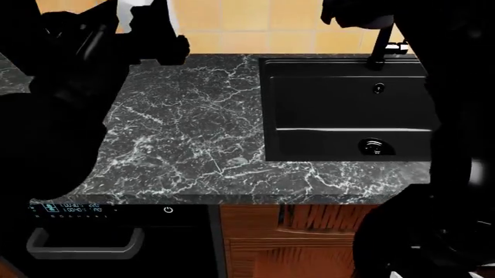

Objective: Pick and place the shaker into the drawer. Then close the cabinet.

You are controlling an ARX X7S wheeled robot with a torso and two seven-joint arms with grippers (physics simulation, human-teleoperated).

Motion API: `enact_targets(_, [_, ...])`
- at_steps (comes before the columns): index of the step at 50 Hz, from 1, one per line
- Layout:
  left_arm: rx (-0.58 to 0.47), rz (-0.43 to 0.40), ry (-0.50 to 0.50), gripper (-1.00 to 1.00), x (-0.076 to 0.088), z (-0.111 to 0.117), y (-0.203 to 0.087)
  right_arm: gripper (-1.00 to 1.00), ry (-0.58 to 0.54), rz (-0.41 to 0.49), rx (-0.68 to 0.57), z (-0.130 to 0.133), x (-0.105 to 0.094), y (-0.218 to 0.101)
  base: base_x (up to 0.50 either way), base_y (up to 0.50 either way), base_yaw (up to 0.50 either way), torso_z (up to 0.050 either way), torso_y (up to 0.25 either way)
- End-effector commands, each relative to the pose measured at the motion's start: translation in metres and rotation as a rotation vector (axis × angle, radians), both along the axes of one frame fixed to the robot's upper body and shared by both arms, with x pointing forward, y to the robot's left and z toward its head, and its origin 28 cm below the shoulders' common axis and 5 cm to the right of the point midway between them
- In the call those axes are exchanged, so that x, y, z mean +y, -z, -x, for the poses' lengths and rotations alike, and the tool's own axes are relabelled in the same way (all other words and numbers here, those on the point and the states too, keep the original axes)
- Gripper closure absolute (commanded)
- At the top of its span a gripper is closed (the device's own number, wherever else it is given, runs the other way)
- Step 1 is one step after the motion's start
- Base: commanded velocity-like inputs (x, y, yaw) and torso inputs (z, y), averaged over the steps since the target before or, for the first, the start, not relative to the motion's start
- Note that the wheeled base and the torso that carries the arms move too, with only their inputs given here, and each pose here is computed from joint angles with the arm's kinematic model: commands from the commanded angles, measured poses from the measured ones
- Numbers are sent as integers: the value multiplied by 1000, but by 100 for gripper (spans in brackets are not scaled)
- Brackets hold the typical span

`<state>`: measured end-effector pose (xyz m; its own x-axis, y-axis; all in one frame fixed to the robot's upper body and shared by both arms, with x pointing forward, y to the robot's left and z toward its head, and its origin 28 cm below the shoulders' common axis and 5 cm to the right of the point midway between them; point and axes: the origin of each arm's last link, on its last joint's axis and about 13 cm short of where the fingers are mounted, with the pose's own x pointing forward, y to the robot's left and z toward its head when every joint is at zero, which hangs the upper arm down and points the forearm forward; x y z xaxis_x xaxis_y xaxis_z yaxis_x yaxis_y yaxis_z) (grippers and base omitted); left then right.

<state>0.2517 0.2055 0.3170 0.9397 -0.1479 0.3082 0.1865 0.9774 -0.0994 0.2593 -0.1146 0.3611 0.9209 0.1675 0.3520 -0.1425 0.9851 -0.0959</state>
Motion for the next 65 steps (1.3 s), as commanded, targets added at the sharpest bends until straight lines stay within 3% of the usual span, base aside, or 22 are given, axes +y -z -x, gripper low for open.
enact_targets(1, [80,7,23,100,2,31,26,100,-34,-12,22,15,4,27,0,0,0,0,0])
enact_targets(24, [131,14,46,100,0,37,42,100,-56,-39,132,5,11,47,-54,470,0,0,0])
enact_targets(35, [141,8,50,100,0,40,44,100,-49,34,140,8,12,51,-144,500,0,0,0])
enact_targets(48, [141,5,43,100,1,42,45,100,-96,-9,169,4,19,55,-287,476,0,0,0])
enact_targets(50, [141,4,41,100,1,42,45,100,27,-54,174,4,5,51,-473,390,0,0,0])
enact_targets(52, [141,3,41,100,1,42,45,100,69,-72,177,9,11,48,-500,308,0,5,0])
enact_targets(54, [140,3,40,100,1,43,45,100,-112,-21,179,18,21,48,-500,263,0,0,0])
enact_targets(65, [141,-1,38,100,1,44,46,100,-131,-45,171,20,23,49,-500,195,0,0,0])
